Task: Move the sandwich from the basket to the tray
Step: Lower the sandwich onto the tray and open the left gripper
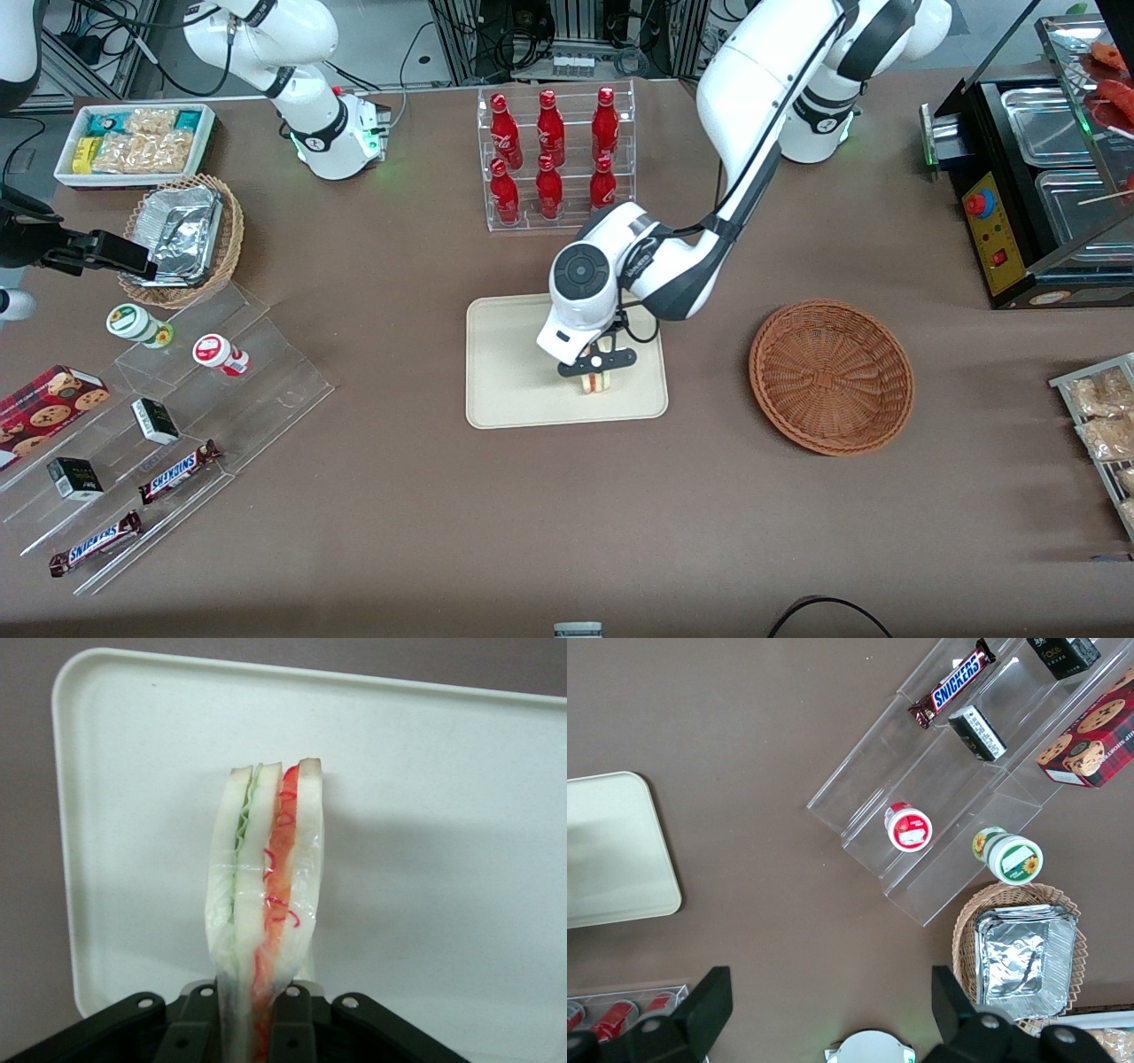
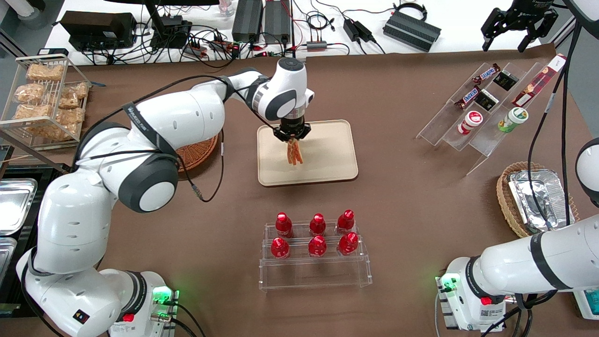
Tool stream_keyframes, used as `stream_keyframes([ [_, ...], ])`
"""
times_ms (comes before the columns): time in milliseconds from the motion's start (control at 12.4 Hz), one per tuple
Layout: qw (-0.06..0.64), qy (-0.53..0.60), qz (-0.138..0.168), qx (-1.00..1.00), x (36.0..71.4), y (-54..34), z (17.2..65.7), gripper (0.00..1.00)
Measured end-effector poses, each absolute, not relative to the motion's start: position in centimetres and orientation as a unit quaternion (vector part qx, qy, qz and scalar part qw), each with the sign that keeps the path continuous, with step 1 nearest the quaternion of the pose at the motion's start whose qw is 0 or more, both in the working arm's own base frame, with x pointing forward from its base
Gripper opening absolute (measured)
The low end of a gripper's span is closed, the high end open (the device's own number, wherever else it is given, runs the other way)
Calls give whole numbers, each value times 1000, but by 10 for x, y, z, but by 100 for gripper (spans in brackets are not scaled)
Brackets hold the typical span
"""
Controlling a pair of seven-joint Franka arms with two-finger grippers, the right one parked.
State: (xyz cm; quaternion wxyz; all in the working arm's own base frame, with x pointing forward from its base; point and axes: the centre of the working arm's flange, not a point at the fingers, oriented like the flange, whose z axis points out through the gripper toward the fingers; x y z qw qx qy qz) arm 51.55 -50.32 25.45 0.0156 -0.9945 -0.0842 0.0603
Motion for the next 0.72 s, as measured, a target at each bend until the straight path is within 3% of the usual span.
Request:
stream_keyframes([
  [723, 17, -125, 67, -990, 514, -513, 240, 18],
])
